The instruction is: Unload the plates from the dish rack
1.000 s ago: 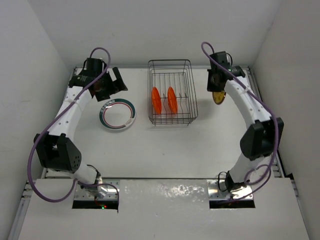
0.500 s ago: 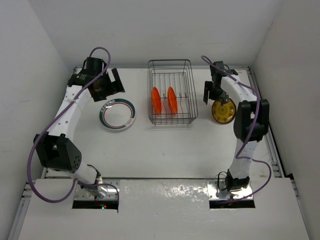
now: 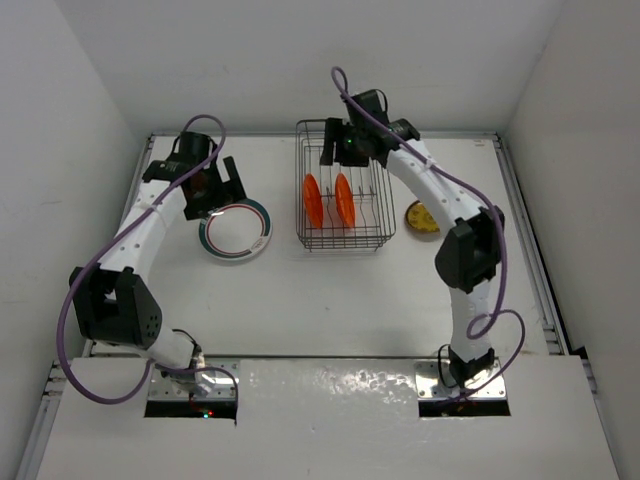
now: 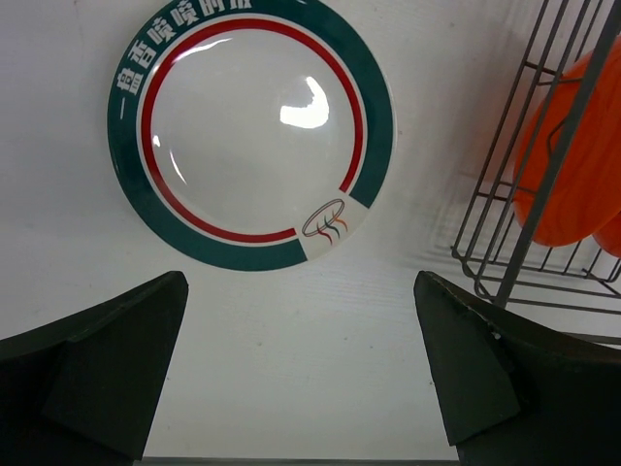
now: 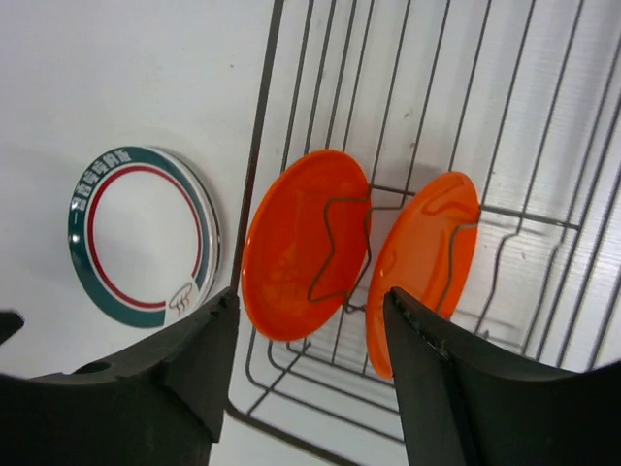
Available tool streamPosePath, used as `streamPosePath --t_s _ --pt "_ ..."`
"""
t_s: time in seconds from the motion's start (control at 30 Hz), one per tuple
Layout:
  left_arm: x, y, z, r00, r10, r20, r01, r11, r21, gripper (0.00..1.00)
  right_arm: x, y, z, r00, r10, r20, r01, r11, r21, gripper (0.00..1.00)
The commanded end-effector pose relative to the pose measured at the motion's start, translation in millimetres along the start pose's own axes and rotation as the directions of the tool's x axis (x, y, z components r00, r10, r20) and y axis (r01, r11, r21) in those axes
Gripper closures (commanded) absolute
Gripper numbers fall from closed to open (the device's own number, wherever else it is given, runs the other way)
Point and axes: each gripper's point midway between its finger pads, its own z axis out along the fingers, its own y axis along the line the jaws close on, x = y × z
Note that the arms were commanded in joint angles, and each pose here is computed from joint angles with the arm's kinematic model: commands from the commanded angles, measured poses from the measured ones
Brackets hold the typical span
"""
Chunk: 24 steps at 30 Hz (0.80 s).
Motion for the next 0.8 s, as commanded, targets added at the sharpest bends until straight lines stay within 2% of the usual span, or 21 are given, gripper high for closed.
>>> streamPosePath --t_s 0.0,0.07,0.2,0.33,0.37,0.53,0.7,0.77 --pt "-9.8 0.0 -10.4 0.998 0.018 0.066 -0.018 1.0 0.006 0.0 2.4 -5.3 20.7 0.998 0.041 -0.04 -0.04 0.998 0.042 0.41" --pt "-5.3 2.6 -8.3 0.998 0.02 0.057 -0.02 1.0 0.0 0.0 6.3 -15.6 24.9 0.998 0.039 -0.042 -0.035 0.994 0.1 0.44" --pt "-1.3 6.6 -5.9 0.998 0.028 0.051 -0.027 1.0 -0.013 0.0 23.9 -22.7 38.1 0.996 0.042 -0.085 -0.033 0.993 0.11 0.48" --pt "1.5 8.1 -4.3 0.999 0.03 0.041 -0.029 0.999 -0.018 0.0 46.3 -20.6 52.6 0.988 0.052 -0.142 -0.039 0.995 0.091 0.57" --pt "1.6 8.5 -3.8 0.999 0.032 0.041 -0.031 0.999 -0.02 0.0 52.6 -19.4 55.2 0.987 0.054 -0.154 -0.041 0.995 0.087 0.62" --pt "5.3 11.7 0.4 0.999 0.033 0.026 -0.032 0.999 -0.032 0.0 59.6 -15.7 52.1 0.982 0.08 -0.171 -0.064 0.993 0.098 0.73" --pt "8.6 12.1 3.5 0.999 0.034 0.016 -0.034 0.999 -0.033 0.0 61.4 -16.5 49.1 0.978 0.106 -0.18 -0.086 0.99 0.116 0.74" --pt "8.8 12.0 4.5 0.999 0.036 0.014 -0.035 0.999 -0.032 0.0 60.3 -12.4 48.7 0.978 0.106 -0.179 -0.089 0.991 0.099 0.84"
